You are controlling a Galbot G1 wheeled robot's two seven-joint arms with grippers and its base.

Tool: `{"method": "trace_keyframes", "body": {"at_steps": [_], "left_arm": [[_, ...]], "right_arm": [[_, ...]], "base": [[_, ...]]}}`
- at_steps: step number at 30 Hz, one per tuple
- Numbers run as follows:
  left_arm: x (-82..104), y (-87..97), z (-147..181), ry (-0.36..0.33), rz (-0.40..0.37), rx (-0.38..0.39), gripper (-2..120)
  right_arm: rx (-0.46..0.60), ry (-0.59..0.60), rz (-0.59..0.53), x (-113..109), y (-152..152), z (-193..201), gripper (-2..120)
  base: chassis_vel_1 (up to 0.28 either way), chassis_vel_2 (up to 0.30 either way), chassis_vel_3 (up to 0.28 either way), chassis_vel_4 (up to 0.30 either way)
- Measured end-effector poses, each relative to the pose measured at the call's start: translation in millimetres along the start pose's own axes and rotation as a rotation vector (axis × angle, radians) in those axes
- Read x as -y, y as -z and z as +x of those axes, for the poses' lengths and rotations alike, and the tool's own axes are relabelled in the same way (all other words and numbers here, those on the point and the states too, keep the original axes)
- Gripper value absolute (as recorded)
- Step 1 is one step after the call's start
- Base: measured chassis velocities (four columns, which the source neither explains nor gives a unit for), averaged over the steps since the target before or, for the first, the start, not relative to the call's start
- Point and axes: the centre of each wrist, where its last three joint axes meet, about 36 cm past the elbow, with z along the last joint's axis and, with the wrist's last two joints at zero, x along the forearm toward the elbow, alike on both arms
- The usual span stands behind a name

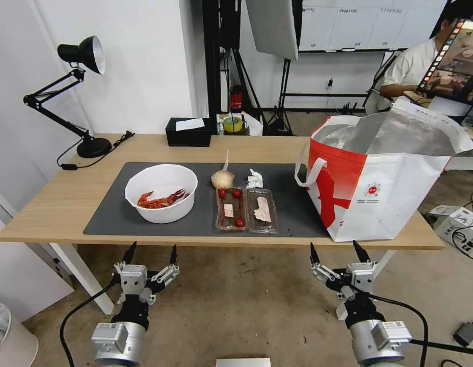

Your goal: Pick up the trash from the table and place it into the takeout bag.

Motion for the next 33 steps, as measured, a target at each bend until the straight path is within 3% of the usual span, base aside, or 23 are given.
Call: {"method": "trace_keyframes", "body": {"at_steps": [24,28,33], "left_arm": [[0.0,0.0,0.0,0.000,0.000,0.000,100],[-0.2,2.0,-0.4,0.008,0.007,-0.008,100],[-3.8,30.0,-4.4,0.087,0.064,-0.072,100]], "right_arm": [[-0.001,0.002,0.001,0.9,0.2,-0.2,100],[-0.029,0.043,0.019,23.8,13.4,-5.7,100],[-0.081,0.148,0.059,65.1,49.6,-19.4,100]], "base": [[0.000,0.000,0.000,0.000],[0.000,0.000,0.000,0.000],[0.000,0.000,0.000,0.000]]}}
